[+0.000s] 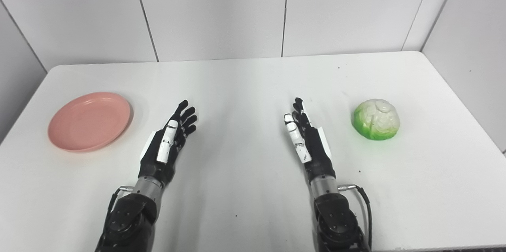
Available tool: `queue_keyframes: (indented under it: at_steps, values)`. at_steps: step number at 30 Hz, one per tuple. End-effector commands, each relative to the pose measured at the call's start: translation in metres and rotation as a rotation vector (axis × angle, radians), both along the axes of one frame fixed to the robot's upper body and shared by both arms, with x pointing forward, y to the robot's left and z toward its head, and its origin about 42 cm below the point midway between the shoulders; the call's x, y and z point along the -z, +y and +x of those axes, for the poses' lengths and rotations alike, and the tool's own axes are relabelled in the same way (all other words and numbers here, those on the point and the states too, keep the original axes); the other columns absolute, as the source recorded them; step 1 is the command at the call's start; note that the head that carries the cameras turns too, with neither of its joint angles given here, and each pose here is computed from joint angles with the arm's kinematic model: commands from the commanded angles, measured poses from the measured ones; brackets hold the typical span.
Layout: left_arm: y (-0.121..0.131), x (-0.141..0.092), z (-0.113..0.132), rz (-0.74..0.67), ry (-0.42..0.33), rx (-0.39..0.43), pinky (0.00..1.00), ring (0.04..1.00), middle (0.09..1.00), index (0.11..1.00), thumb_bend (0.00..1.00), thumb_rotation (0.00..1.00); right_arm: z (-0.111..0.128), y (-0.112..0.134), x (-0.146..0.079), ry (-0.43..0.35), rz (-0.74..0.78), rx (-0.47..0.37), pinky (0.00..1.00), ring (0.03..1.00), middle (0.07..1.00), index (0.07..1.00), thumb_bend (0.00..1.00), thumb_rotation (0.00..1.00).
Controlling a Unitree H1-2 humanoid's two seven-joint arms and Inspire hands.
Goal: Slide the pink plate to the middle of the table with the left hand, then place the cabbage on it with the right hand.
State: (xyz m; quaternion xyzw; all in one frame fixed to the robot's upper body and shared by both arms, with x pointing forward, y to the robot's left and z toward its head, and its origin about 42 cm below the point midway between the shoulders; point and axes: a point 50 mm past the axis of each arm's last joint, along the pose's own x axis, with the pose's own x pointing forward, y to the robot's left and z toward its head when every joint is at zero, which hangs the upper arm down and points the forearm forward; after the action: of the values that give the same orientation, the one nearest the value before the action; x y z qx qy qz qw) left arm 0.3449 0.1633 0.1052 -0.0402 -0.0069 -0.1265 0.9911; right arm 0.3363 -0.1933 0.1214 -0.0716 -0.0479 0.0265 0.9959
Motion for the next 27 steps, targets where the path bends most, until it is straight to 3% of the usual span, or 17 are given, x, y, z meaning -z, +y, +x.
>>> queue_keyframes:
  at_steps: [1, 27]
  values:
    - [0.0051, 0.0209, -0.0103, 0.020, 0.081, 0.001, 0.95, 0.944, 0.949, 0.941, 0.40, 1.00, -0.0048, -0.0053, 0.0078, -0.019, -0.006, 0.000, 0.95, 0.959, 0.975, 0.986, 0.27, 1.00]
    - [0.0045, 0.0206, -0.0110, 0.014, 0.083, 0.002, 0.94, 0.942, 0.948, 0.941, 0.40, 1.00, -0.0061, -0.0044, 0.0062, -0.013, -0.005, 0.003, 0.94, 0.955, 0.974, 0.982, 0.27, 1.00]
